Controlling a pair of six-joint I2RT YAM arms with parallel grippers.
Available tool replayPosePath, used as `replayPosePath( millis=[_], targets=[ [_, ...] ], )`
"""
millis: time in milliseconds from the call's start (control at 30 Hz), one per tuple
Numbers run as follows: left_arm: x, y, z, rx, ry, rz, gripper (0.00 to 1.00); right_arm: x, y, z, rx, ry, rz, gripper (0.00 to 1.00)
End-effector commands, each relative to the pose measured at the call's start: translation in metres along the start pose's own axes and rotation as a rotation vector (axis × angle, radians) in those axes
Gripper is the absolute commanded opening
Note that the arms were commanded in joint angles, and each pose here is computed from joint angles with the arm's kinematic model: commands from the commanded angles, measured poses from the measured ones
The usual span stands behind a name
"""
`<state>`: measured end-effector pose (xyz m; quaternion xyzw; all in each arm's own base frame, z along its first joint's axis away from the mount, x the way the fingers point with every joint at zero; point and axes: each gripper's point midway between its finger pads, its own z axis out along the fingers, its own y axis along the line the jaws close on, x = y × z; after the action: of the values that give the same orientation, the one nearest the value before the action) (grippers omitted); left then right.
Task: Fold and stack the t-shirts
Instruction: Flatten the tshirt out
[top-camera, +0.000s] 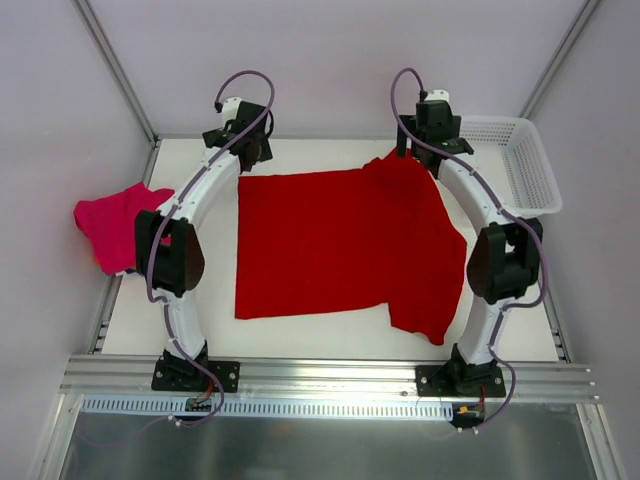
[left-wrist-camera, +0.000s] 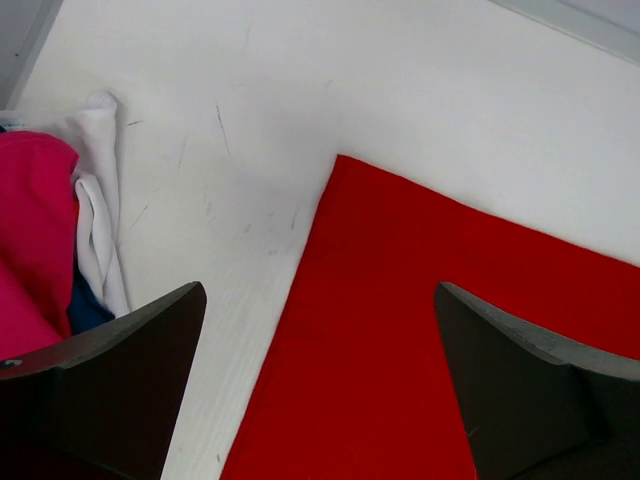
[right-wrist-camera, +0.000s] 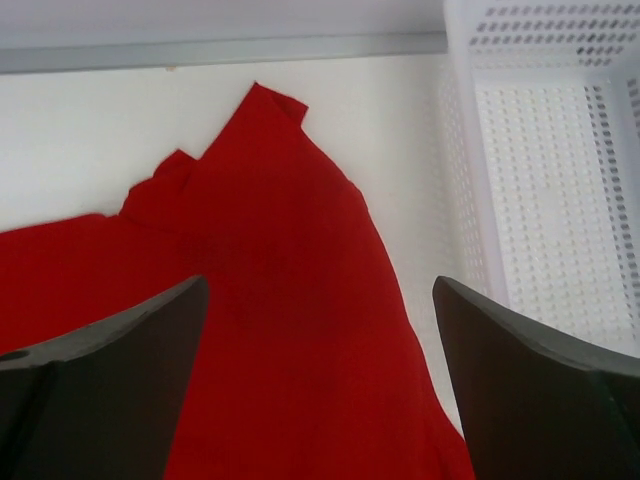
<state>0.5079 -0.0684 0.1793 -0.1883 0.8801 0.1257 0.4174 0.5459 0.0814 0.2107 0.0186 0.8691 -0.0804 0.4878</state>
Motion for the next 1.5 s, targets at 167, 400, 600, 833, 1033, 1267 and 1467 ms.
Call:
replayPosePath(
  millis=[167, 400, 600, 833, 1033, 1267, 1467],
  targets=[
    [0.054, -0.022, -0.098, 0.196, 0.026, 0.070, 0.90, 0.037, -0.005, -0.096, -0.016, 0.125, -0.015, 0.97],
    [0.146, -0.021, -0.137, 0.298, 0.167, 0.105, 0.00, 0.101, 0.025, -0.163, -0.178, 0.139, 0.087, 0.01],
    [0.206, -0.011, -0.135, 0.275, 0.276, 0.159, 0.00, 0.162, 0.037, -0.201, -0.243, 0.197, 0.127, 0.00],
    [0.257, -0.014, -0.128, 0.235, 0.371, 0.225, 0.00, 0.222, 0.034, -0.217, -0.148, 0.271, 0.078, 0.00],
    [0.292, -0.007, -0.117, 0.181, 0.447, 0.269, 0.00, 0.252, 0.038, -0.220, -0.116, 0.316, 0.054, 0.01],
    [0.319, 0.020, -0.106, 0.090, 0.485, 0.302, 0.00, 0.258, 0.043, -0.232, -0.119, 0.305, 0.040, 0.00],
    [0.332, 0.034, -0.092, 0.015, 0.517, 0.299, 0.00, 0.242, 0.039, -0.247, -0.111, 0.254, 0.028, 0.01]
  ],
)
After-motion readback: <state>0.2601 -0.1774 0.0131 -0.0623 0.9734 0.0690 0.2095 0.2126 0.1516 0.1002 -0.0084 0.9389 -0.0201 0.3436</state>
